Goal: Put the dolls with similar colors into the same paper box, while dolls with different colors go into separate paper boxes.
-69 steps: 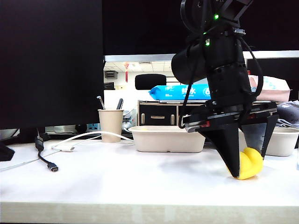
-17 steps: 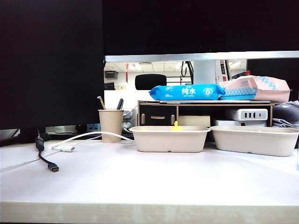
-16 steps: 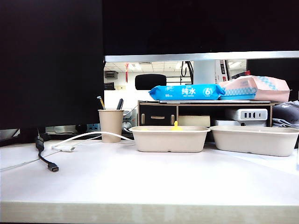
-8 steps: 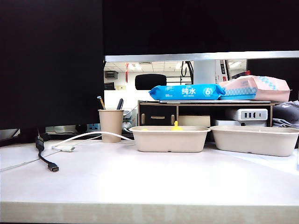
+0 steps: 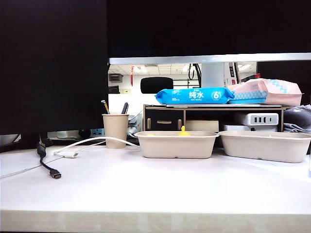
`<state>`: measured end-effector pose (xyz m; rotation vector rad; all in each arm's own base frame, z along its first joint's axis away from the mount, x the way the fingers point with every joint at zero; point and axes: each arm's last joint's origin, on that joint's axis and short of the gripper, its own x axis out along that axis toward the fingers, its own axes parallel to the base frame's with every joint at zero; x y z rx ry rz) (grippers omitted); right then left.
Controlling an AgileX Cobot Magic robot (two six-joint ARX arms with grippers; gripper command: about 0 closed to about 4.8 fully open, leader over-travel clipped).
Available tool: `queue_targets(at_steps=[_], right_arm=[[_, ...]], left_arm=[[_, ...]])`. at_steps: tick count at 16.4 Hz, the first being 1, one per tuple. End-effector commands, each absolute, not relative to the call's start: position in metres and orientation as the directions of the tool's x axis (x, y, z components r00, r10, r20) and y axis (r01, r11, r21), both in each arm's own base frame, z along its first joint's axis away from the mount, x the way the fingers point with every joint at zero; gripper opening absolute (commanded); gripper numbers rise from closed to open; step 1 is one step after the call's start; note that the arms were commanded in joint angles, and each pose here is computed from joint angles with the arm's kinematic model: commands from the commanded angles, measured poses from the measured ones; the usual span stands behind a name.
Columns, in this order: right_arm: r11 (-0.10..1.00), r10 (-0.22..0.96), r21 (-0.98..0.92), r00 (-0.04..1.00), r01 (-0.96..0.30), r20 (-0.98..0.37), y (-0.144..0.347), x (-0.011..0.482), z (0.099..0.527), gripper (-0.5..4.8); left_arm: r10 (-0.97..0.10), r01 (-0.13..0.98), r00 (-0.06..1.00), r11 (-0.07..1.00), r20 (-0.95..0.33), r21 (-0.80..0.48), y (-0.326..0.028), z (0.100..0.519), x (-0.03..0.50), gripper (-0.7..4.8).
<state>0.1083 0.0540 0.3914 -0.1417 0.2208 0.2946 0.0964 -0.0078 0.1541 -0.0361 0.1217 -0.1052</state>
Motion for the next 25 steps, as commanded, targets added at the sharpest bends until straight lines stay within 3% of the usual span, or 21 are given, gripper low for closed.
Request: queue_targets(at_steps=[1,13,17,19,22,25], right_arm=[[0.949,0.269,-0.104,0.937,-0.298,-0.223,0.044,0.091,0.384,0.24],[0.956,0.264,-0.096,0.957,-0.276,-0.122,0.015,0.042,0.384,0.24],[0.985,0.068,-0.149,0.992,-0.084,-0.11,0.007,0.052,0.35,0.24],[0.986,-0.117,-0.129,0.992,0.109,-0.05,-0.002,0.059,0.321,0.24],[0.969,-0.219,-0.119,0.976,0.218,0.009,-0.007,0.065,0.295,0.24],[0.97,-0.212,-0.12,0.977,0.212,0.016,-0.008,0.073,0.259,0.24]], left_arm=[[-0.109,0.105,0.988,0.994,-0.112,-0.039,-0.008,0.155,0.096,-0.05],[-0.11,0.106,0.988,0.994,-0.112,-0.039,-0.008,0.155,0.096,-0.05],[-0.11,0.106,0.988,0.994,-0.112,-0.039,-0.008,0.155,0.096,-0.05],[-0.109,0.105,0.988,0.994,-0.113,-0.039,-0.008,0.155,0.096,-0.05],[-0.113,0.109,0.987,0.993,-0.113,-0.039,-0.008,0.155,0.096,-0.05],[-0.113,0.109,0.987,0.993,-0.112,-0.039,-0.008,0.155,0.096,-0.05]])
